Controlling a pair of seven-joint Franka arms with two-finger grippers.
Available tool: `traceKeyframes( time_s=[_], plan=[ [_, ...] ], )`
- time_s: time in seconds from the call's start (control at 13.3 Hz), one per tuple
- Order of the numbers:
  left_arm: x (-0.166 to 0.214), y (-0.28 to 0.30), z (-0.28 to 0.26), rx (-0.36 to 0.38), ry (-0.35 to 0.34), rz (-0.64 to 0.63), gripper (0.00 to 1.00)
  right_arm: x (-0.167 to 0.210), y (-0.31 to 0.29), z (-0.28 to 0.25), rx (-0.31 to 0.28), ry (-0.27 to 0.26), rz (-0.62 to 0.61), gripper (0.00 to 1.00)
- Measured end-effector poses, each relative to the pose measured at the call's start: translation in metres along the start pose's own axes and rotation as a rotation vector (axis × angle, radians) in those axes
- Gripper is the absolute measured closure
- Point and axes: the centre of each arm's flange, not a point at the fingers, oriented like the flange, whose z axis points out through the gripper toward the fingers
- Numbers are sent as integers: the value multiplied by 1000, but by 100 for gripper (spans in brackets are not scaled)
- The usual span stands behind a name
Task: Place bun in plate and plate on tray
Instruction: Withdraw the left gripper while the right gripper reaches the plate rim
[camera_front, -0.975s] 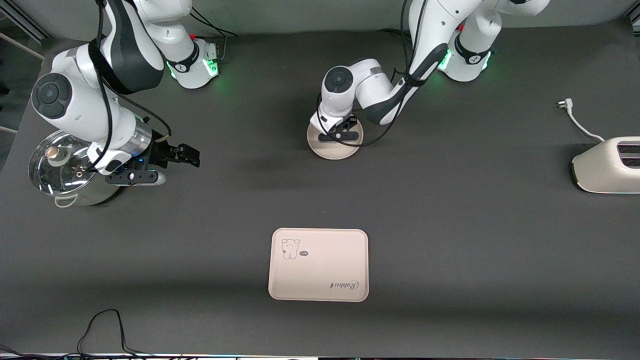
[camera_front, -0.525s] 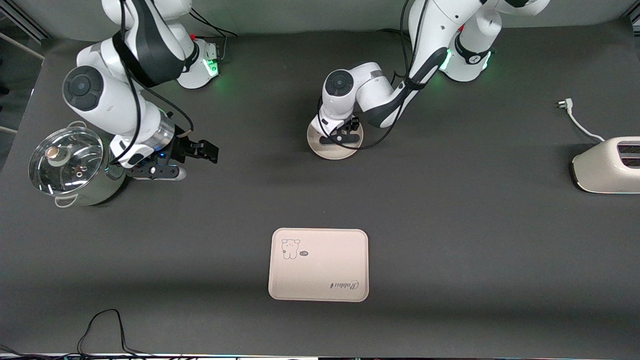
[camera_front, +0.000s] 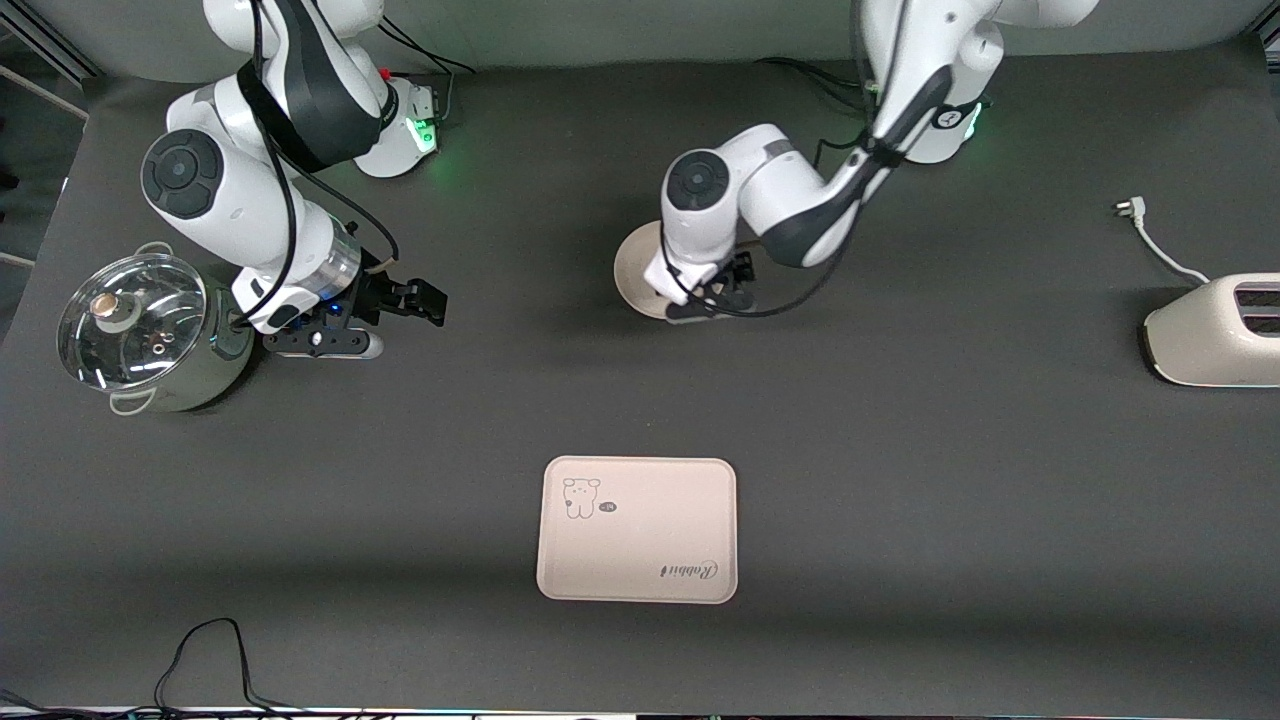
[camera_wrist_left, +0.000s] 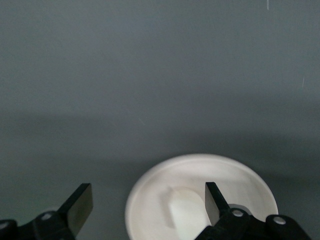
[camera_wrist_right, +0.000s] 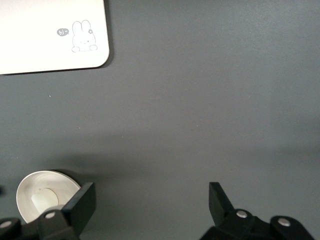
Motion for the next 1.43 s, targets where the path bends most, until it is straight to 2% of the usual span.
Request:
traceKeyframes(
  time_s=[0.15, 0.3, 0.53, 0.82, 1.05, 1.27, 1.43],
  plan=[
    [69, -52, -49, 39, 7, 26, 0, 4, -1, 2, 6, 11, 3, 0],
    [133, -119, -83, 25, -6, 2, 0, 3, -14, 10, 15, 20, 21, 0],
    [184, -213, -117, 12, 22, -27, 0, -17, -72, 41, 18, 15, 21, 0],
    [194, -325, -167, 5, 23, -104, 0, -50, -132, 100, 2, -21, -10, 0],
    [195, -392, -189, -8, 50, -146, 0, -75, -151, 147, 21, 11, -59, 0],
    [188, -415, -193, -8, 42, -120, 0, -109, -157, 186, 15, 16, -96, 0],
    [184, -415, -195, -6, 33, -117, 0, -135, -172, 211, 44, 51, -95, 0]
  ],
)
